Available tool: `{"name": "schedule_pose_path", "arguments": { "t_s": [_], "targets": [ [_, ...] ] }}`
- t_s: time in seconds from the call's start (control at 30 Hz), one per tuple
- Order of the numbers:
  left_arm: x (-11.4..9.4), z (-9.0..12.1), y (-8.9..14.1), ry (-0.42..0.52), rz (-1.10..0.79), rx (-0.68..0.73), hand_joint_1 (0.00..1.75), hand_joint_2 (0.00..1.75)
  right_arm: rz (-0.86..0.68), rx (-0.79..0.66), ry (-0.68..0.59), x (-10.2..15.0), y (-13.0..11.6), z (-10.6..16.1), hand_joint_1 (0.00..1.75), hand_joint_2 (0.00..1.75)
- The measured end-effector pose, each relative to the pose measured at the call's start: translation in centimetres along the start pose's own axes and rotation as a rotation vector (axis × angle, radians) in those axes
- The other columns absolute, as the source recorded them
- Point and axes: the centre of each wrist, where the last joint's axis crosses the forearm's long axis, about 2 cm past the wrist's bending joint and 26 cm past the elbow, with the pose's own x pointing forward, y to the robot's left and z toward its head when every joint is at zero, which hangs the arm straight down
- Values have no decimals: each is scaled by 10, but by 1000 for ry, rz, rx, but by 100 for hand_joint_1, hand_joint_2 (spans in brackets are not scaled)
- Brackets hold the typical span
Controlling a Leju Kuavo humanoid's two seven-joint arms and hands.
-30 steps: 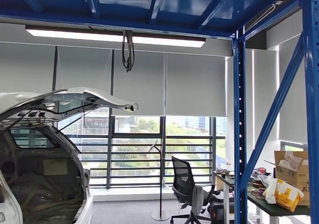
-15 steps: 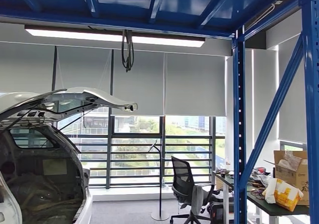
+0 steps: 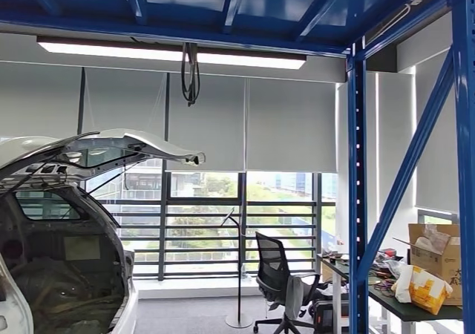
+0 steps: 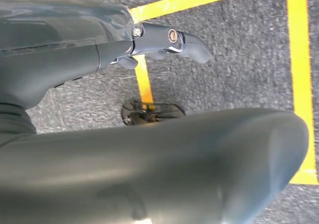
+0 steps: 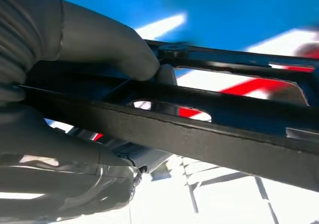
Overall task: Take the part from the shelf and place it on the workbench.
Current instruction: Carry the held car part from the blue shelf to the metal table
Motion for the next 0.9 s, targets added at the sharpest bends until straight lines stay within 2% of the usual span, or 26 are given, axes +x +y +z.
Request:
{"name": "schedule_pose_path", "arguments": {
  "t_s": [0.2, 0.37, 0.43, 0.6, 0.9],
  "targets": [
    [4, -3, 0, -21, 10, 5, 0, 175, -424, -86, -176, 41, -25, -4, 175, 175],
    [6, -4, 0, -48, 28, 11, 0, 175, -770, -8, -316, 64, -38, 1, 175, 175],
    [7, -4, 1, -52, 34, 13, 0, 175, -863, 14, -373, 70, -39, 4, 175, 175],
    [7, -5, 1, -54, 41, 21, 0, 175, -984, 45, -500, 84, -35, 18, 175, 175],
    [6, -5, 6, -65, 51, 43, 0, 175, -1016, 142, -607, 106, -21, 35, 175, 175]
  ]
}}
